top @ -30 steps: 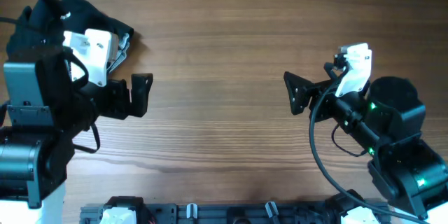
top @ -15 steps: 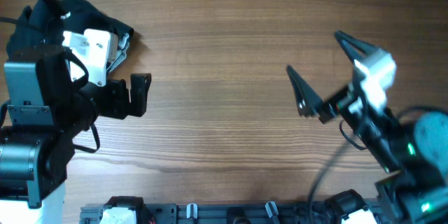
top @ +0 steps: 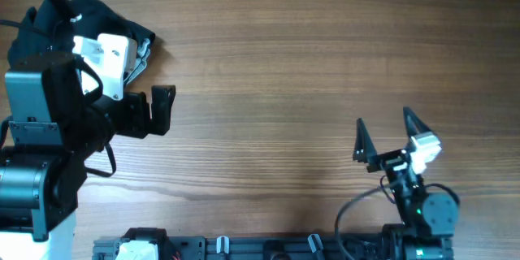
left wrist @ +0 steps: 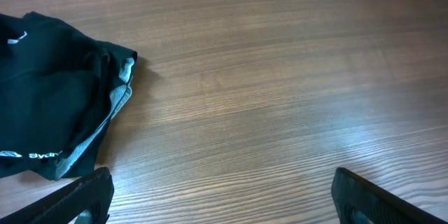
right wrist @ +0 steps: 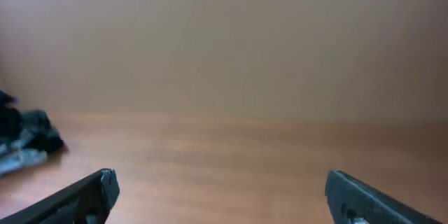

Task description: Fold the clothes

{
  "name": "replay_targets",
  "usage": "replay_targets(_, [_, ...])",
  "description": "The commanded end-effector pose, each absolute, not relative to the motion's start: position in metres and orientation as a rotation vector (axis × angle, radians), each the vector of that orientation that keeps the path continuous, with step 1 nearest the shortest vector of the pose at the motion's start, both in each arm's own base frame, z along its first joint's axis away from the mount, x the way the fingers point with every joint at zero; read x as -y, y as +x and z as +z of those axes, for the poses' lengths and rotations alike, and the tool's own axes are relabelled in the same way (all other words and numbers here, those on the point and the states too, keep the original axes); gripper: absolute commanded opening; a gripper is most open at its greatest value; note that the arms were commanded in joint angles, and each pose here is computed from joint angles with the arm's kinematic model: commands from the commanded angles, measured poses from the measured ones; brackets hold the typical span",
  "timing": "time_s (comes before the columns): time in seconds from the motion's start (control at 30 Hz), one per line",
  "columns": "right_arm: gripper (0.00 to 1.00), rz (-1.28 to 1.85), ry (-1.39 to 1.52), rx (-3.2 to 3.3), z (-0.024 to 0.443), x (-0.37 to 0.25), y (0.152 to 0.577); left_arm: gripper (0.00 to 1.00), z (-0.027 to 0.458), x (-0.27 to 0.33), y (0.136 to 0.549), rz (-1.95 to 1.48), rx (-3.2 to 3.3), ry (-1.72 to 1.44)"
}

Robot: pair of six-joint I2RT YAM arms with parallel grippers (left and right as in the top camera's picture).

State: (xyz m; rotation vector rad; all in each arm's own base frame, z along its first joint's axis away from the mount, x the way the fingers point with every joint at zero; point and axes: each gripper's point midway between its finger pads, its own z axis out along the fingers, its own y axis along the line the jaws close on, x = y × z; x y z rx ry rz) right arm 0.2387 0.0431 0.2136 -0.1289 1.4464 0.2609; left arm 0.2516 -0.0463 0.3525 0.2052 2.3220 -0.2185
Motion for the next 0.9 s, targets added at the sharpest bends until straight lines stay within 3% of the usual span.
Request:
replay_targets(0.0, [1.00,0.256,-0.062,-1.486,0.197,-0.035,0.242,1.00,0.353,0.046,0.252,-0.200,-2.318,0.228])
replay_targets(0.63, [1.00,0.261,-0.051,-1.577,0.175,-0.035,0.244,1.00,0.349,0.041,0.240,-0.168,-2.337,0.230])
replay_targets(0.77, [1.00,0.261,-0.051,-1.577,0.175,-0.035,0.244,1.00,0.400,0.050,0.269,-0.191,-1.877,0.238])
replay_targets(0.87, [1.00,0.260,-0.051,-1.577,0.175,-0.035,0.244,1.00,0.362,0.035,0.265,-0.231,-1.672,0.080])
